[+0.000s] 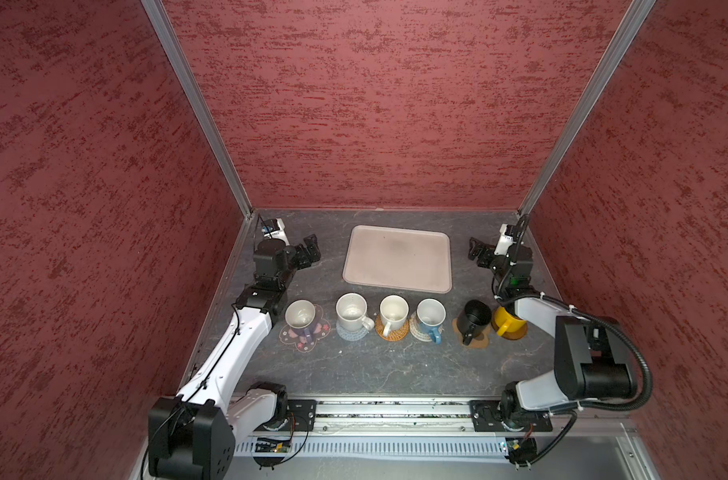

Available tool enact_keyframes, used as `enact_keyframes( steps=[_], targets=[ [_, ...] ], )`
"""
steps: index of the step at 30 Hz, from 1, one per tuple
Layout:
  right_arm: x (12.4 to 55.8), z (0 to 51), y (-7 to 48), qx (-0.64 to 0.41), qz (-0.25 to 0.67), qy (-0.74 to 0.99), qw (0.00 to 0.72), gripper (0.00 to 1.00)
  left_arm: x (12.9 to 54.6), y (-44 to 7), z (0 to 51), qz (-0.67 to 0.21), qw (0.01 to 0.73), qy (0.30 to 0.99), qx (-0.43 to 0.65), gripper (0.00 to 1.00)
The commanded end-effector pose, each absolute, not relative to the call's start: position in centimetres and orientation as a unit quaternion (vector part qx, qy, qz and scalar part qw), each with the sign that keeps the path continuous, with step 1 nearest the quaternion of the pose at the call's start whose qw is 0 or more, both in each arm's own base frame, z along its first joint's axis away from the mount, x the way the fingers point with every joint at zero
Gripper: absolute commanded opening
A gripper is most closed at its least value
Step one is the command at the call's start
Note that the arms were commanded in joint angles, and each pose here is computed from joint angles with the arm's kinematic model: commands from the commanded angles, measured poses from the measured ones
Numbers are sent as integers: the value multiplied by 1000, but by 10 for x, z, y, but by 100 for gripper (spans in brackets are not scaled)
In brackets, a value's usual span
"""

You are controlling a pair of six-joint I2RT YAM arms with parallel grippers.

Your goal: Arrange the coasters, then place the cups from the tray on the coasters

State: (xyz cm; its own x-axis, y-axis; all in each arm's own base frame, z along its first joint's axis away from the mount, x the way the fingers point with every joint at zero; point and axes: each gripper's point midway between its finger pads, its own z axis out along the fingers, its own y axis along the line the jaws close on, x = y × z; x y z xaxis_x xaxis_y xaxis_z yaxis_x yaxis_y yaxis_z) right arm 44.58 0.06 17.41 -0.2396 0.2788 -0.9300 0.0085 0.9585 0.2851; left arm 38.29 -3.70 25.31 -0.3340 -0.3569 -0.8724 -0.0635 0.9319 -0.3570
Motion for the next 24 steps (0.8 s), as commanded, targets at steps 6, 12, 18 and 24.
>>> enact_keyframes(
  steps=[6, 12, 18, 24],
  targets=[
    [440, 194, -3, 52, 69, 741, 666, 99, 407, -15, 207, -59, 495, 864, -64, 99],
    [439, 187, -4, 45, 65, 745, 663, 99, 417, -6, 174, -50, 491, 868, -51, 100],
    [442, 188, 0, 29, 67, 750, 658, 99, 431, -2, 154, -39, 491, 870, -33, 100],
    [437, 185, -7, 37, 44, 760, 648, 99, 442, -2, 135, -41, 490, 870, -22, 100]
  ],
)
